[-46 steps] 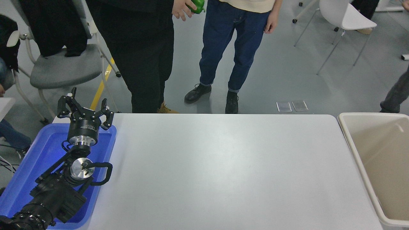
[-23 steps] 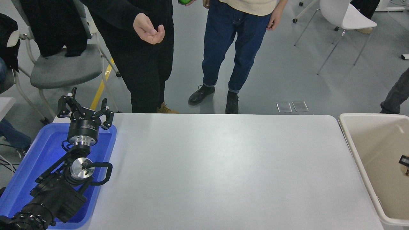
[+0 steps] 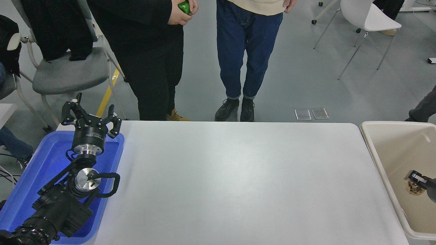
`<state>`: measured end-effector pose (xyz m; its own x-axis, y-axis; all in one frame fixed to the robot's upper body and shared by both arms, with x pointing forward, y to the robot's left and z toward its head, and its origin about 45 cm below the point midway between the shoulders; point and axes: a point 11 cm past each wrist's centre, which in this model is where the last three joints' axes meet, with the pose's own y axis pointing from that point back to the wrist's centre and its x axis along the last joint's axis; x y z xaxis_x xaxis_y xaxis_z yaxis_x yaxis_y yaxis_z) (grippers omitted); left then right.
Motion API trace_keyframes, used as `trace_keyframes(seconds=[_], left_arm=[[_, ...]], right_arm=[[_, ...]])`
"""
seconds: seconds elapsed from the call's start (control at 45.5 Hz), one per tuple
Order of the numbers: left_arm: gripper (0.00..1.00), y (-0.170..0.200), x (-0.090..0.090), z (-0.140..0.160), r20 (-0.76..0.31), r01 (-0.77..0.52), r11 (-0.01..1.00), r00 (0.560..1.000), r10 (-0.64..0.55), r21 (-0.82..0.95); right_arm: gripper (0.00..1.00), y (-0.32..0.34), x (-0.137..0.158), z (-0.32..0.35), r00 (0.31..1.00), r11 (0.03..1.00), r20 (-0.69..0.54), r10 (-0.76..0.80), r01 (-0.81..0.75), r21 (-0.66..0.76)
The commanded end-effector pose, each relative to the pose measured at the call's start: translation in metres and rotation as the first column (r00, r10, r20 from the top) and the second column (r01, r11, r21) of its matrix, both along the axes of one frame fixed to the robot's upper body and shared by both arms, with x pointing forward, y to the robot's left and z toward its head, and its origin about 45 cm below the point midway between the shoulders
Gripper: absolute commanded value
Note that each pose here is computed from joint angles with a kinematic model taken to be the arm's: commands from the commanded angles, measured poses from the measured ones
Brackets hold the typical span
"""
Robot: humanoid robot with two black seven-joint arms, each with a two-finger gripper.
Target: Pick up paper ball place in dustbin
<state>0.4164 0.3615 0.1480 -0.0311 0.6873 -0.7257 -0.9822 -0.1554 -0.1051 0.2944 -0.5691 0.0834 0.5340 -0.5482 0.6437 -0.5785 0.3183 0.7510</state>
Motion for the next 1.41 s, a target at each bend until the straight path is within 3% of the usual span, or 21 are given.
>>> trace_keyframes(seconds=[0.0, 0.242, 0.418, 0.615, 0.901, 1.033, 1.385], left_arm=[[0.99, 0.0, 0.0, 0.0, 0.0, 0.0, 1.0, 1.0, 0.0, 0.0], [0.99, 0.0, 0.0, 0.0, 0.0, 0.0, 1.0, 1.0, 0.0, 0.0], [0.99, 0.0, 0.0, 0.0, 0.0, 0.0, 1.0, 1.0, 0.0, 0.0], [0.99, 0.0, 0.0, 0.0, 0.0, 0.0, 1.0, 1.0, 0.0, 0.0], [0.99, 0.0, 0.0, 0.0, -0.001, 0.001, 1.0, 1.0, -0.001, 0.001], [0.99, 0.0, 0.0, 0.0, -0.001, 0.001, 1.0, 1.0, -0.001, 0.001], [0.99, 0.0, 0.0, 0.0, -0.001, 0.001, 1.0, 1.0, -0.001, 0.001]], right_arm=[[1.0, 0.026, 0.03, 0.014, 0.988, 0.981, 0.132, -0.079, 0.053, 0.187], [1.0, 0.048, 0.069, 0.059, 0.908, 0.888, 0.343, -0.241, 0.064, 0.455], [1.0, 0.089, 0.096, 0.083, 0.814, 0.714, 0.418, -0.404, -0.005, 0.7], [1.0, 0.163, 0.122, 0.075, 0.74, 0.363, 0.278, -0.613, -0.049, 0.931], [1.0, 0.241, 0.138, 0.064, 0.706, -0.029, 0.039, -0.707, -0.084, 0.996], [1.0, 0.27, 0.138, 0.05, 0.692, -0.105, -0.017, -0.721, -0.085, 0.991], [1.0, 0.244, 0.122, 0.026, 0.664, -0.109, -0.025, -0.747, -0.086, 0.99]])
